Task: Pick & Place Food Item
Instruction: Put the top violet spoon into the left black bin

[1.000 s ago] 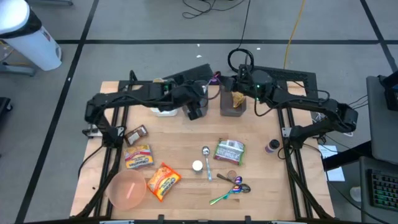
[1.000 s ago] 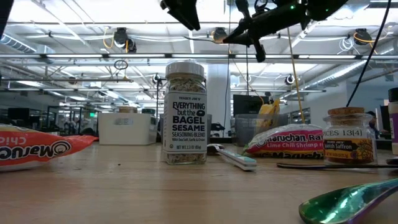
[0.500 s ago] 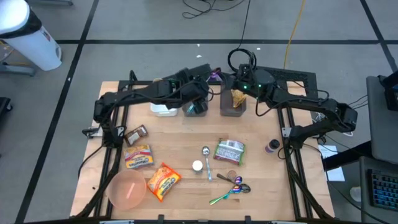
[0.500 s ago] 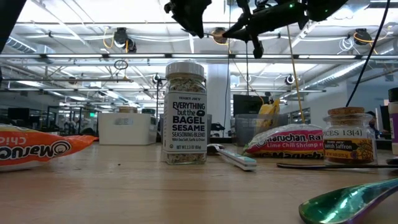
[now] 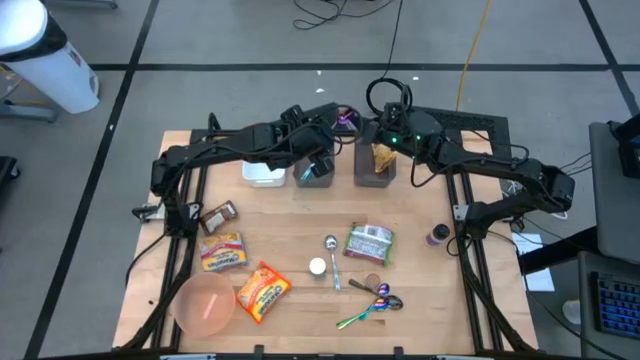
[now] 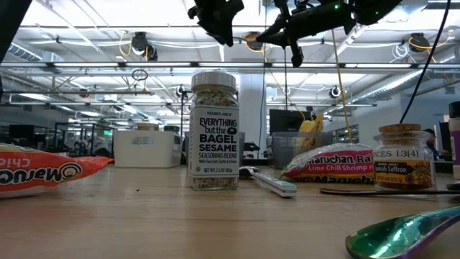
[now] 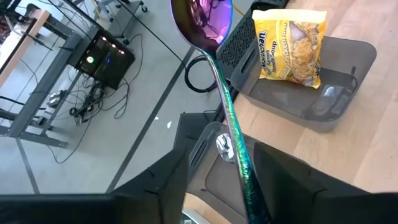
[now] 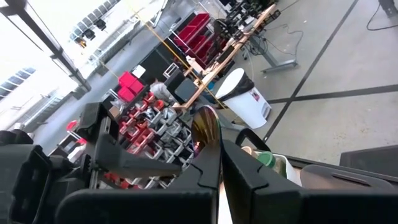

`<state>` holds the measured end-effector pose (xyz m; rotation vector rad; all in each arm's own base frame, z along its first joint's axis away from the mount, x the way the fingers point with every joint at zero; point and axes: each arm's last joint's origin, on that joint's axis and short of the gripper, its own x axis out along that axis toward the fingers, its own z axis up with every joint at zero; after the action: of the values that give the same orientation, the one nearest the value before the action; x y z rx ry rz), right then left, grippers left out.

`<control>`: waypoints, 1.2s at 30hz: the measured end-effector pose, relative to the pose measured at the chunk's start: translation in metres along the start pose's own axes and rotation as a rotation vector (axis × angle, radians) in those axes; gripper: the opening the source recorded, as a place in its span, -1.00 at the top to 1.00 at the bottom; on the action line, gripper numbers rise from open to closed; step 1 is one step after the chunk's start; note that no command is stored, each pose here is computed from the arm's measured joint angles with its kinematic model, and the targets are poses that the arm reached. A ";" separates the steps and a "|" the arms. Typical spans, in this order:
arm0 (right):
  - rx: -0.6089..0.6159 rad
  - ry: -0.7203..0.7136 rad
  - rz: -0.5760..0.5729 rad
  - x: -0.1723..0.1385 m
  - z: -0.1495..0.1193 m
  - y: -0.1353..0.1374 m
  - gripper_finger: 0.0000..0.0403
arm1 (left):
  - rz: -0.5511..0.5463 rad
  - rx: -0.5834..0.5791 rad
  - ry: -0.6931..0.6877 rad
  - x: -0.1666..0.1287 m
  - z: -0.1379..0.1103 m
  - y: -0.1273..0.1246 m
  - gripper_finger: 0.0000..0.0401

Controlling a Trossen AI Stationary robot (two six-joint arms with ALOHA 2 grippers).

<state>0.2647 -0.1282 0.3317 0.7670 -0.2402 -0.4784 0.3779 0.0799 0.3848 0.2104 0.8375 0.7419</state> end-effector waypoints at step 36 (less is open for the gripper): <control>-0.037 0.018 0.068 0.000 0.001 0.004 0.69 | -0.059 -0.029 -0.007 -0.001 0.001 -0.001 0.90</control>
<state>0.2653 -0.1266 0.3349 0.7247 -0.2399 -0.4104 0.3784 0.0786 0.3855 0.1619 0.8225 0.6975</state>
